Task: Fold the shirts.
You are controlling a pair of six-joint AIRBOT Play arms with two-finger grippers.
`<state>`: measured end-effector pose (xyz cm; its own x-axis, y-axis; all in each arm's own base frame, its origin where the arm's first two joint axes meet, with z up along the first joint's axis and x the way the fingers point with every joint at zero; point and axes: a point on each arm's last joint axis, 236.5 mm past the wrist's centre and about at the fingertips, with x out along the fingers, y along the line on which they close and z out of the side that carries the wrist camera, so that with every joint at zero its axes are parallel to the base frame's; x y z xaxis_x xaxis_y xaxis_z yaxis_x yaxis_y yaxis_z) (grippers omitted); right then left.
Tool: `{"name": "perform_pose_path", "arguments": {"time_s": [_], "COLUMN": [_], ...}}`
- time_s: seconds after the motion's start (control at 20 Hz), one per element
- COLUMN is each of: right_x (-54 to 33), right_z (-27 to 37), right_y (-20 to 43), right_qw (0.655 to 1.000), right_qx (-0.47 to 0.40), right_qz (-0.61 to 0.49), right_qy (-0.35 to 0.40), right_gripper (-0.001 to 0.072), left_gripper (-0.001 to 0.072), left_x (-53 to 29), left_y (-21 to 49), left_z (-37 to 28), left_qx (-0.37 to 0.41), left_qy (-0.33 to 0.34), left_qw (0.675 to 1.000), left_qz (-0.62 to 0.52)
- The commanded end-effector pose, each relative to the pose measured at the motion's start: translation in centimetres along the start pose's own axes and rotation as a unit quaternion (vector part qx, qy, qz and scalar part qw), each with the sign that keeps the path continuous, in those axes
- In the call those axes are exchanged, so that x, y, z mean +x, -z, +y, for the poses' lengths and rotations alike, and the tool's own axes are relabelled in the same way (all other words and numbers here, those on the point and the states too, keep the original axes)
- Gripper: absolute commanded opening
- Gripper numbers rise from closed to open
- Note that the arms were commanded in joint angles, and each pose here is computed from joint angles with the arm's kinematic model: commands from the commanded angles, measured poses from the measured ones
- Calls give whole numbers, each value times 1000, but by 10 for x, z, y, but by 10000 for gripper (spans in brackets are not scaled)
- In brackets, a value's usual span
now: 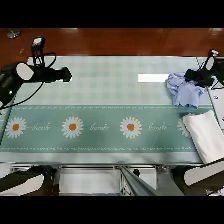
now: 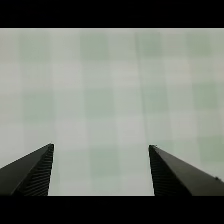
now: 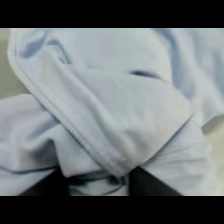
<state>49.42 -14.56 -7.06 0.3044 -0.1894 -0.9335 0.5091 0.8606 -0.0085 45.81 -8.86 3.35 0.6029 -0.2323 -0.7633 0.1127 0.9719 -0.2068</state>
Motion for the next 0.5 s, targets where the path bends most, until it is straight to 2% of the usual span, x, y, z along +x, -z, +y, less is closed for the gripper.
{"name": "perform_pose_path", "arguments": {"time_s": [0.0,0.1,0.25,0.35,0.45], "right_x": [4,-25,-126,-227,-335], "right_z": [22,32,46,61,72], "right_y": [34,22,-49,-93,-112], "right_qw": [994,992,990,967,929], "right_qx": [-33,-41,-52,-60,-82], "right_qz": [90,82,-56,-185,-307], "right_qy": [-59,-83,-120,-162,-191], "right_gripper": [31,26,26,25,26], "left_gripper": [703,703,703,703,703], "left_x": [2,-8,-52,-89,-118], "left_y": [20,34,34,38,53], "left_z": [0,14,45,44,23], "left_qx": [-6,-7,-12,-14,-9], "left_qy": [2,-23,-60,-62,-37], "left_qw": [999,996,993,993,996], "left_qz": [42,84,105,102,81]}}
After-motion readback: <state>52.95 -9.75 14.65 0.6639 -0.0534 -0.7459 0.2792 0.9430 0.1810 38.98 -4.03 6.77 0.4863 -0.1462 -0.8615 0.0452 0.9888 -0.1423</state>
